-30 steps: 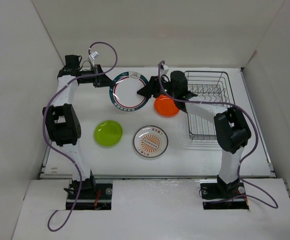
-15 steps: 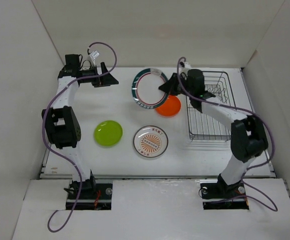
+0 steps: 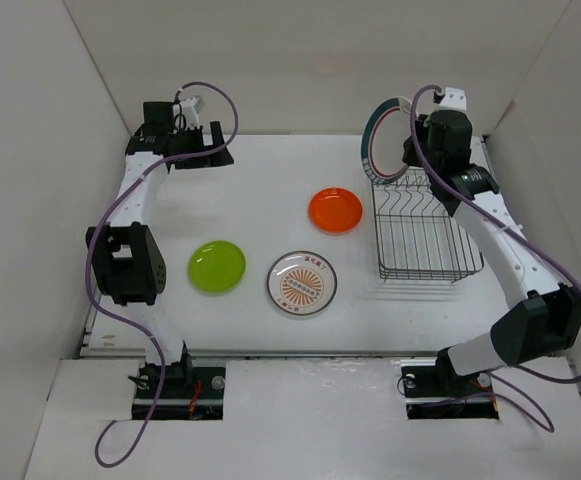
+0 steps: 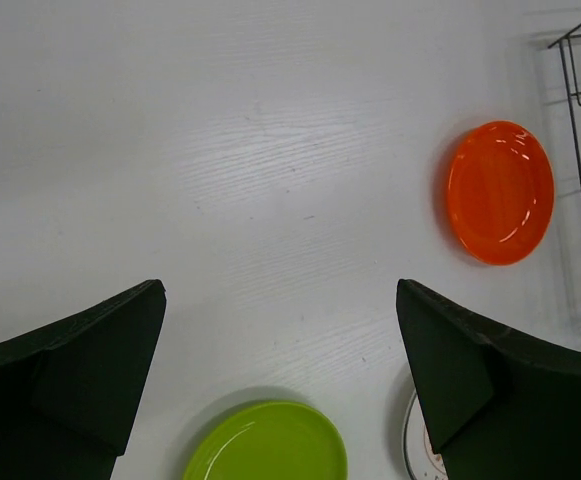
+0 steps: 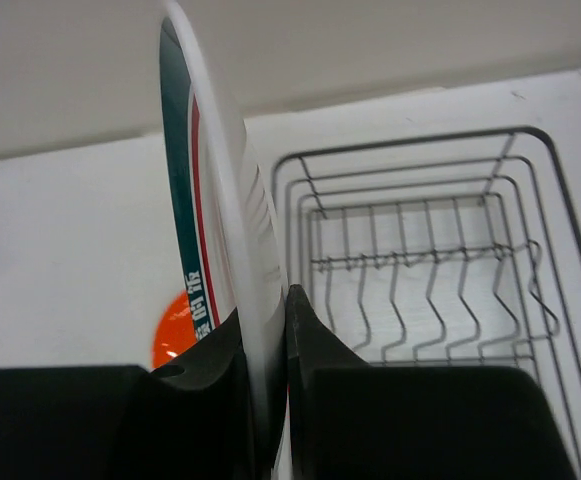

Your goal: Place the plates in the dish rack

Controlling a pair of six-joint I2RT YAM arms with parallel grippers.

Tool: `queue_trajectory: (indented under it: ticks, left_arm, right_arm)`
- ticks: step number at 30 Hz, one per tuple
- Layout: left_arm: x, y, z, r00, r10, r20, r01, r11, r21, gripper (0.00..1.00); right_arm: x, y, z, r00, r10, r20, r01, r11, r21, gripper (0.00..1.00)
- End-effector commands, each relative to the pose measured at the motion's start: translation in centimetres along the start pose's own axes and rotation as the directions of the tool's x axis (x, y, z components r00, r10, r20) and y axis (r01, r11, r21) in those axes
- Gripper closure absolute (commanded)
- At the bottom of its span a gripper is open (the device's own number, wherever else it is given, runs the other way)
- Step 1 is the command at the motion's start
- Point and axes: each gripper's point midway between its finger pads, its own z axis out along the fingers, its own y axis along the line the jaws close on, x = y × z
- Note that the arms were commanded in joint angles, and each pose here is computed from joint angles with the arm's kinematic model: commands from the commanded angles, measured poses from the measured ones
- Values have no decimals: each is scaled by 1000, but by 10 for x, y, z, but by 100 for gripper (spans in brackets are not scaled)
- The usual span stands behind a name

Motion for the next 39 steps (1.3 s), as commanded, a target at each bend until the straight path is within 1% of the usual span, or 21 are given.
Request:
queue_trajectory:
  ticks: [1, 8, 16, 18, 20, 34, 35, 36, 37, 38, 39]
  left_arm:
    - [-35, -1, -33, 992, 47, 116, -34, 994, -108, 0]
    - [-37, -2, -43, 988, 67, 137, -49, 991, -128, 0]
    - [-37, 0, -43, 988, 76, 136, -57, 989, -138, 0]
    - [-37, 0, -43, 988, 76, 136, -57, 989, -138, 0]
    - [-37, 0, -43, 988, 76, 136, -57, 989, -138, 0]
    - [-34, 1, -42, 989, 72, 128, -54, 989, -139, 0]
    - [-32, 3, -38, 990, 67, 120, -51, 989, -139, 0]
    - [-32, 3, -38, 990, 67, 120, -51, 989, -139, 0]
    - [-31, 1, -38, 991, 67, 119, -52, 990, -128, 0]
    - [-31, 1, -38, 991, 67, 119, -52, 990, -128, 0]
    - [-31, -1, -38, 991, 67, 119, -53, 992, -116, 0]
  right_arm:
    - [-11, -36, -7, 997, -73, 8, 71, 979, 191, 100]
    - [-5, -66, -4, 993, -111, -34, 116, 959, 259, 100]
    - [9, -76, 12, 990, -119, -70, 134, 950, 281, 100]
    - [15, -77, 16, 989, -121, -85, 140, 949, 282, 100]
    - [30, -80, 25, 983, -134, -124, 165, 944, 285, 100]
    - [47, -86, 42, 976, -143, -164, 187, 937, 295, 100]
    - [54, -88, 44, 973, -145, -181, 195, 935, 296, 100]
    - [60, -88, 47, 970, -146, -195, 198, 937, 288, 99]
    - [60, -88, 47, 970, -146, -195, 199, 937, 288, 89]
    - [63, -88, 51, 969, -146, -198, 200, 936, 288, 85]
    - [70, -89, 55, 966, -147, -214, 207, 935, 289, 85]
